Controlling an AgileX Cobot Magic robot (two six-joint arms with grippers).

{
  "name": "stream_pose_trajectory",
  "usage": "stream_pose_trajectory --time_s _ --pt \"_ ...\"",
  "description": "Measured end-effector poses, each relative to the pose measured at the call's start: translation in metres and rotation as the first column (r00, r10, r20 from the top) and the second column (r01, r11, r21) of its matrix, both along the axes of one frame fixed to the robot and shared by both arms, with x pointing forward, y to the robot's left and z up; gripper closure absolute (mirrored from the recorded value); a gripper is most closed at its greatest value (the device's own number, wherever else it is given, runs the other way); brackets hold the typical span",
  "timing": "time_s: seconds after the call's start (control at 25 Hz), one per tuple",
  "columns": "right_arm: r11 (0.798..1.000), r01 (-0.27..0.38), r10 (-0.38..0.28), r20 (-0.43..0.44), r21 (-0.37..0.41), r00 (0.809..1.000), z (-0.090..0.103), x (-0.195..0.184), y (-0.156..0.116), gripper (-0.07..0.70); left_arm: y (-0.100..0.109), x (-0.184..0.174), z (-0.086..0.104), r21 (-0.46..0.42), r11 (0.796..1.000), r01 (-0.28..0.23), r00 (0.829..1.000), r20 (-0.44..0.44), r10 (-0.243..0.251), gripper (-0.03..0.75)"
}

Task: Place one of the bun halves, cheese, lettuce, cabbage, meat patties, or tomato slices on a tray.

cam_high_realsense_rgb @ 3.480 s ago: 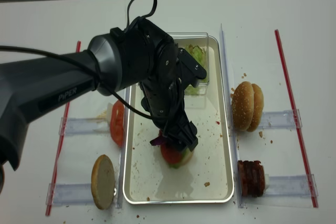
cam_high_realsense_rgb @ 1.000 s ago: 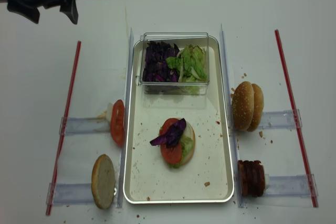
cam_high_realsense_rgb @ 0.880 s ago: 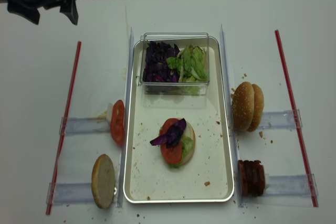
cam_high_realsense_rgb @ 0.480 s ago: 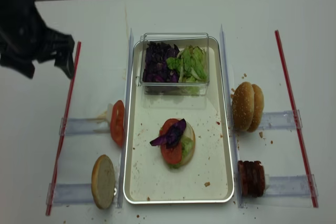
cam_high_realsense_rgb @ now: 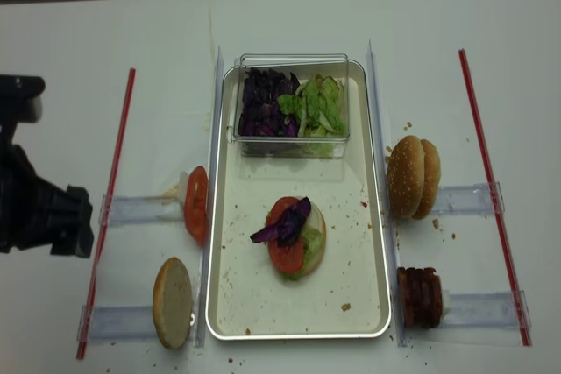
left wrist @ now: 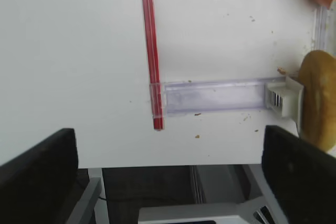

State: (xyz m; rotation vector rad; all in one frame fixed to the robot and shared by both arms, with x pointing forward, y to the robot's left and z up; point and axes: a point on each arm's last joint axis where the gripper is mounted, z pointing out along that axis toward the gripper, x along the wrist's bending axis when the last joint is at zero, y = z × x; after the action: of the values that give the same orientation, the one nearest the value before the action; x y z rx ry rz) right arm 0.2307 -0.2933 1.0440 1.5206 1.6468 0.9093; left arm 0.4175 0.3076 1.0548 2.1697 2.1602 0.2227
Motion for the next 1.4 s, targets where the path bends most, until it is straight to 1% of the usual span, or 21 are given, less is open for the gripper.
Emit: stream_pose_trajectory --time_s 0.16,0.24,0.32,0.4,0.44,0.56,0.6,0.64,0.72,0.76,0.84,0.88,0.96,1.0,1.08,1.12,1.28,1.4 --pt "1.0 0.0 0.0 0.0 0.0 1.0 0.0 0.0 0.0 0.073 0.0 -0.036 0.007 0.002 1.0 -0.005 0.996 0.093 0.005 0.03" --pt "1.0 -0.001 0.001 0.0 -0.002 1.0 0.0 0.0 0.0 0.073 0.0 -0.055 0.009 -0.001 1.0 -0.016 0.988 0.151 0.016 0.03" --pt "1.0 -0.001 0.001 0.0 -0.002 1.0 0.0 0.0 0.0 0.073 0.0 -0.074 0.006 -0.003 1.0 -0.02 0.981 0.191 0.02 0.03" --pt "1.0 -0.001 0.001 0.0 -0.002 1.0 0.0 0.0 0.0 0.073 -0.001 -0.093 0.004 -0.004 1.0 -0.022 0.969 0.248 0.022 0.03" --pt "1.0 -0.001 0.001 0.0 -0.002 1.0 0.0 0.0 0.0 0.073 -0.001 -0.1 0.001 -0.004 1.0 -0.022 0.965 0.26 0.022 0.03" --pt "1.0 -0.001 0.001 0.0 -0.002 1.0 0.0 0.0 0.0 0.073 -0.001 -0.124 -0.007 -0.005 1.0 -0.022 0.944 0.33 0.022 0.03" --pt "1.0 -0.001 0.001 0.0 -0.002 1.0 0.0 0.0 0.0 0.073 -0.001 -0.129 -0.011 -0.005 1.0 -0.022 0.94 0.341 0.023 0.03" --pt "1.0 -0.001 0.001 0.0 -0.002 1.0 0.0 0.0 0.0 0.073 -0.001 -0.136 -0.011 -0.006 1.0 -0.022 0.931 0.365 0.023 0.03" --pt "1.0 -0.002 0.002 0.0 -0.003 1.0 0.0 0.0 0.0 0.073 -0.001 -0.146 -0.01 -0.007 1.0 -0.022 0.904 0.426 0.023 0.03" --pt "1.0 -0.002 0.002 0.0 -0.003 1.0 0.0 0.0 0.0 0.073 -0.001 -0.151 -0.009 -0.007 1.0 -0.022 0.887 0.46 0.022 0.03" --pt "1.0 -0.002 0.002 0.0 -0.003 1.0 0.0 0.0 0.0 0.073 -0.001 -0.163 -0.007 -0.008 1.0 -0.021 0.849 0.527 0.022 0.03" --pt "1.0 -0.002 0.002 0.0 -0.003 1.0 0.0 0.0 0.0 0.073 -0.001 -0.168 -0.007 -0.008 1.0 -0.021 0.833 0.552 0.022 0.03" --pt "1.0 -0.002 0.002 0.0 -0.003 1.0 0.0 0.0 0.0 0.073 -0.001 -0.18 -0.006 -0.009 1.0 -0.02 0.791 0.611 0.022 0.03" --pt "1.0 -0.002 0.002 0.0 -0.003 1.0 0.0 0.0 0.0 0.073 -0.001 -0.185 -0.007 -0.01 1.0 -0.02 0.773 0.635 0.022 0.03" --pt "1.0 -0.002 0.002 0.0 -0.003 1.0 0.0 0.0 0.0 0.073 -0.002 -0.195 -0.008 -0.011 1.0 -0.02 0.726 0.687 0.022 0.03" --pt "1.0 -0.002 0.002 0.0 -0.003 1.0 0.0 0.0 0.0 0.073 -0.002 -0.199 -0.008 -0.011 1.0 -0.02 0.712 0.701 0.021 0.03" --pt "1.0 -0.002 0.002 0.0 -0.003 1.0 0.0 0.0 0.0 0.073 -0.001 -0.201 -0.009 -0.009 1.0 -0.021 0.708 0.705 0.022 0.03" --pt "1.0 -0.002 0.002 0.0 -0.003 1.0 0.0 0.0 0.0 0.073 -0.001 -0.201 -0.009 -0.009 1.0 -0.021 0.71 0.704 0.022 0.03"
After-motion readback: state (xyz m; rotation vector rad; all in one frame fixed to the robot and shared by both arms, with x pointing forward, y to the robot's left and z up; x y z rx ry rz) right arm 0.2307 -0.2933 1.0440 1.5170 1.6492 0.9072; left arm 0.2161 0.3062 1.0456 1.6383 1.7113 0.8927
